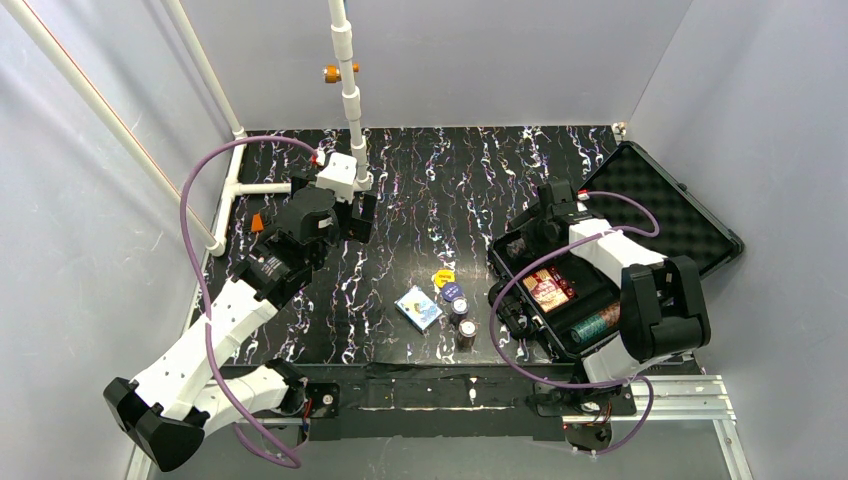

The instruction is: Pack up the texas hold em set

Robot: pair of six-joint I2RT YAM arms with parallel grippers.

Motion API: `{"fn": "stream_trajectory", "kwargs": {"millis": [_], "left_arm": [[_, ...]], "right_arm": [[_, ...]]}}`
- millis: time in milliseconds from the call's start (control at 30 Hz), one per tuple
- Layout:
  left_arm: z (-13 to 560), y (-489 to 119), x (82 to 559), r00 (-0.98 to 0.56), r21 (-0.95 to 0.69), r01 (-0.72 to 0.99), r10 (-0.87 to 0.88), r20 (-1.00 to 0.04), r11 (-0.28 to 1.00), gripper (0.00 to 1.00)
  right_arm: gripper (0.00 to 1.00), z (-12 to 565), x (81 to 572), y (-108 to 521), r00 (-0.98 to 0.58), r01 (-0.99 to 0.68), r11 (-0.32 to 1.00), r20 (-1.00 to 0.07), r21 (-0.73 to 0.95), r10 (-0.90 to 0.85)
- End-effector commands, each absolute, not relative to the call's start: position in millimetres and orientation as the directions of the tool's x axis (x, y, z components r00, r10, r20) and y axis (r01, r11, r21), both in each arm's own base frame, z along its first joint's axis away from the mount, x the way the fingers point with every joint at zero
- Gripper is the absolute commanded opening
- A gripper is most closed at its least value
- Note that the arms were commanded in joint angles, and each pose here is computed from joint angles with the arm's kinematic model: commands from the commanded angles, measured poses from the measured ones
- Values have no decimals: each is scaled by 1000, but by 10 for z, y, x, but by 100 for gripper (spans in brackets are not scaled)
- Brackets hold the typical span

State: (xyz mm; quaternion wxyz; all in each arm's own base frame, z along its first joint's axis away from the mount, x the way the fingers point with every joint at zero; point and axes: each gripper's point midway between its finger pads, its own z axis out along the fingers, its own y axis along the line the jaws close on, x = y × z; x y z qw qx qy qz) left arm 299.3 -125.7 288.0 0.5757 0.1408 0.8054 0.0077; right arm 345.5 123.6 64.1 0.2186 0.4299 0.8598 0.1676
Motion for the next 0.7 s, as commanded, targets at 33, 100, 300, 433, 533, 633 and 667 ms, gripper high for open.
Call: {"fn": "stream_trajectory", "kwargs": {"millis": [33,100,300,433,533,633,667], "left_arm": [[2856,-1242,2994,-304,174,211,234,-923,962,98],[2848,-1244,2996,-306,175,211,235,-923,962,98],[2848,-1251,2996,-306,173,214,234,-923,962,98],[2830,-1259,3002,-311,175,217,238,-920,960,98],[2828,-1262,3005,-312,175,218,239,-920,960,98],[2826,-1266,3005,-312,175,219,239,-919,960,98],[2825,-1265,3004,-312,175,219,239,-919,960,98]], "right_arm": [[79,1075,3801,1181,-461,568,564,-337,599,821],[78,1127,3790,1183,-472,550,581,-350,601,809],[69,1206,3666,1154,-532,486,662,-408,571,742],[55,1212,3600,1215,-614,393,739,-442,546,653],[37,1145,3529,1291,-696,316,797,-446,515,563],[30,1025,3423,1376,-776,236,843,-428,483,462],[29,977,3381,1396,-802,204,861,-424,467,420]]}}
